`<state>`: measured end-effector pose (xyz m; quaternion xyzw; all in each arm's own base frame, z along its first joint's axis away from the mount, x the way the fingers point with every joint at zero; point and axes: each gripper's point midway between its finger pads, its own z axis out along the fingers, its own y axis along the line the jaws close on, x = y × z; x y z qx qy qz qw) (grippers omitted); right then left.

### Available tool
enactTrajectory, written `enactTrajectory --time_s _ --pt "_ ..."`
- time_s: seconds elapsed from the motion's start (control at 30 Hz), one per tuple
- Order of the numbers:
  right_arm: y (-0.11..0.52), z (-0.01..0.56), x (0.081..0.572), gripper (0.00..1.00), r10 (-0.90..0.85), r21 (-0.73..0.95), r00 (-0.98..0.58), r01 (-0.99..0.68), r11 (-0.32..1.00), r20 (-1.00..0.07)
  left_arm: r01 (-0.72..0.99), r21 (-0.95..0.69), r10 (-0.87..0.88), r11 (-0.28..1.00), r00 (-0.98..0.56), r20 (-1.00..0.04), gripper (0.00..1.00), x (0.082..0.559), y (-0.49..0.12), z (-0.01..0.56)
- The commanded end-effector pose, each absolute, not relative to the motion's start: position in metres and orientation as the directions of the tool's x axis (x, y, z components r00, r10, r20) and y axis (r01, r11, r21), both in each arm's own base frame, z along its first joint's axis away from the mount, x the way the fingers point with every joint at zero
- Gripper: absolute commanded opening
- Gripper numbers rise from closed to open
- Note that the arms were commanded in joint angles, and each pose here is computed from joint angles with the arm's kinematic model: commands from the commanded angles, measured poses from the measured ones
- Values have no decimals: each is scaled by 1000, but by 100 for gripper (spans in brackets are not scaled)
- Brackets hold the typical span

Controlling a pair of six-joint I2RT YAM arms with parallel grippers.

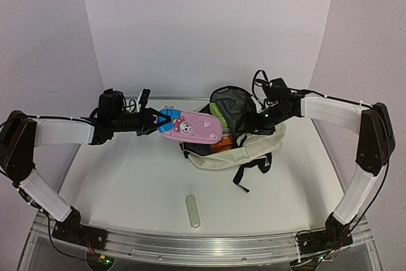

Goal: Pack the student bag
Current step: Place the stationery in the student bag.

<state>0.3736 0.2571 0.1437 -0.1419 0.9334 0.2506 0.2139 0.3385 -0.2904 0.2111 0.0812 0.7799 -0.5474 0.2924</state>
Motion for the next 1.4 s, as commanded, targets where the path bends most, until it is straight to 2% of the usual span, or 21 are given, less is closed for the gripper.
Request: enactTrajectory --time_s 0.0,0.2,0.37,0.5,0.53,0.73,0.9,1.37 --pt "271 136 393 78 -94 465 -872 -344 816 -481 528 -770 -205 357 -761 -616 0 341 -293 229" --pt "269 126 406 67 -49 486 -881 -305 819 -471 523 -772 -200 361 -765 -612 0 345 -296 216" --pt "251 125 412 33 0 484 -885 -254 838 -465 523 -772 -187 361 -771 -609 0 346 -301 206" --pt "255 142 404 3 -19 519 -867 -316 794 -498 533 -767 -174 359 -769 -616 0 347 -306 204" --pt "259 149 401 0 -25 535 -859 -341 773 -512 536 -765 -173 358 -767 -618 0 348 -307 203" --pt "279 195 381 0 -38 633 -826 -460 622 -563 541 -758 -167 363 -763 -625 0 355 -315 195" --pt "288 213 373 0 -28 680 -820 -492 544 -571 552 -755 -159 355 -760 -631 0 363 -329 189" --pt "297 219 370 0 -7 742 -845 -474 473 -535 595 -774 -218 218 -743 -633 0 381 -399 191"
